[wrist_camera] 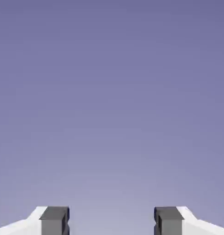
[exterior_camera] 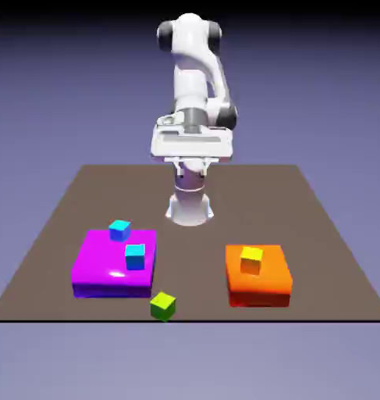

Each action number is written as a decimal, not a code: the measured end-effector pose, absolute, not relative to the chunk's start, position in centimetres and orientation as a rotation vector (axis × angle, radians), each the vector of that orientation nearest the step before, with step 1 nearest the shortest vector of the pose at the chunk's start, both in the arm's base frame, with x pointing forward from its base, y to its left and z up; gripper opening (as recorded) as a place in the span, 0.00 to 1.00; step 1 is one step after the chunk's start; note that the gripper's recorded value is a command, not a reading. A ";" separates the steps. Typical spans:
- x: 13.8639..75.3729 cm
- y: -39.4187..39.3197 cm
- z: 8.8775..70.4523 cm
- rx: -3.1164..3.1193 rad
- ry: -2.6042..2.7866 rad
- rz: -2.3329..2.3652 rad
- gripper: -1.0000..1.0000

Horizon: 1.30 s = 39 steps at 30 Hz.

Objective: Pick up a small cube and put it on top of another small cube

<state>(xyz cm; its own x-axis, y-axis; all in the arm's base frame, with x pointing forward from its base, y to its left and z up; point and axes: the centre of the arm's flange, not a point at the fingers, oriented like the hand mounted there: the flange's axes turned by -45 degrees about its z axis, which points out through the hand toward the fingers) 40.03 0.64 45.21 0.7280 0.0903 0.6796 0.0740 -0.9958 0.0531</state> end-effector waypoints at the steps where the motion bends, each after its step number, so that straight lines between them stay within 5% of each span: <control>1: 40.9 0.8 44.7 2.911 0.185 1.082 0.50; 21: 54.6 1.7 27.1 2.727 1.038 -0.172 0.50; 36: 56.0 -1.8 10.6 2.359 1.320 -0.811 0.50; 37: 55.9 -1.9 10.2 2.360 1.320 -0.811 0.00; 39: 55.9 -1.9 10.2 2.361 1.320 -0.812 0.00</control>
<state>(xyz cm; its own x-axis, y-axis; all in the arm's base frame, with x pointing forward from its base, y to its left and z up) 55.89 -1.93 10.23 0.4129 0.6722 -0.6145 0.8516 -0.5241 -0.0011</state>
